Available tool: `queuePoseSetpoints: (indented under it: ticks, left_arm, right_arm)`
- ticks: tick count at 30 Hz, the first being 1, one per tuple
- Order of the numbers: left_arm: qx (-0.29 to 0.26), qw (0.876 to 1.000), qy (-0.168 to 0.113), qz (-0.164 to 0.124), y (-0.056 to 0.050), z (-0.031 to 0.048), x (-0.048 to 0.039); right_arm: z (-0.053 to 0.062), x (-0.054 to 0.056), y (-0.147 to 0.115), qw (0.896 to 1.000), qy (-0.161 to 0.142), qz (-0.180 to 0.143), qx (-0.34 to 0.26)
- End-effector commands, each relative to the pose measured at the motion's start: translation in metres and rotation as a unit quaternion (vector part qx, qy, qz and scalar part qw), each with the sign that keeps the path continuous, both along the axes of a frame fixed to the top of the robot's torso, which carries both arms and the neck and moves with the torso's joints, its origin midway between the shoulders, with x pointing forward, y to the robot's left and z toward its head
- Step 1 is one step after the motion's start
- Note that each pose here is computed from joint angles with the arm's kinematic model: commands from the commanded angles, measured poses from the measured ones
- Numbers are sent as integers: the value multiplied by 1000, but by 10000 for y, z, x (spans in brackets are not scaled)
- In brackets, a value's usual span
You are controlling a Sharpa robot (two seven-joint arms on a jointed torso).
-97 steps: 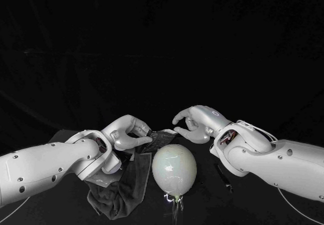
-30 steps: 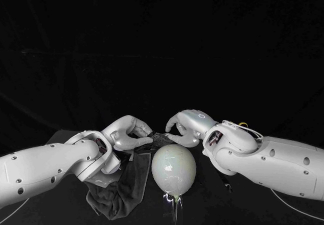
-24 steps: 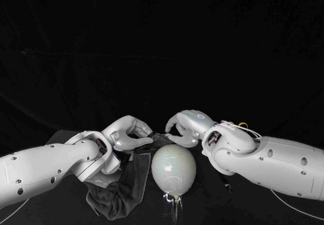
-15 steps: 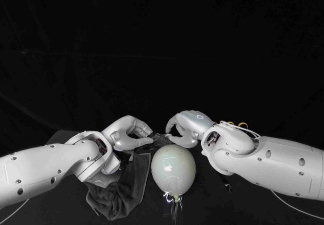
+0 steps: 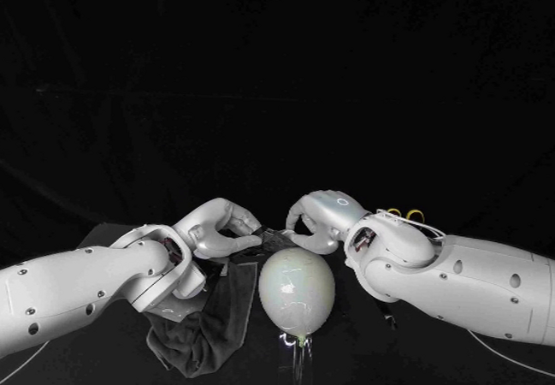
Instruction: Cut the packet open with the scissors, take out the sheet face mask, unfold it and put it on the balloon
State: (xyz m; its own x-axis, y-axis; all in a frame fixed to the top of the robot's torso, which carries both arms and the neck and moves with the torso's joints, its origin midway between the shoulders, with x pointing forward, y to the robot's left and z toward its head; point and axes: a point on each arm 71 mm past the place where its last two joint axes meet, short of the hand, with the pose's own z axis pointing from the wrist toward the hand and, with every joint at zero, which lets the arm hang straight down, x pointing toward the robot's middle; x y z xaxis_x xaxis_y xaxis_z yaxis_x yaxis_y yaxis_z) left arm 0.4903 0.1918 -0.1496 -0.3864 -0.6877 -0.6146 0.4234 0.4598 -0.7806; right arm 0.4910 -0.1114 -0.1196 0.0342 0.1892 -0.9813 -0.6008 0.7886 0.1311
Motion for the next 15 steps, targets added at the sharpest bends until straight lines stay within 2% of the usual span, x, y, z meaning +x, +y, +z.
queuePoseSetpoints:
  ticks: [1,15]
  left_arm:
    - [-7,1000,-4,-3,-16,23,-5]
    - [-5,1000,-2,-2,-4,18,1]
  right_arm:
    - [42,-8,-14,999,-29,-8,16]
    - [46,-39,-34,999,-35,2,21]
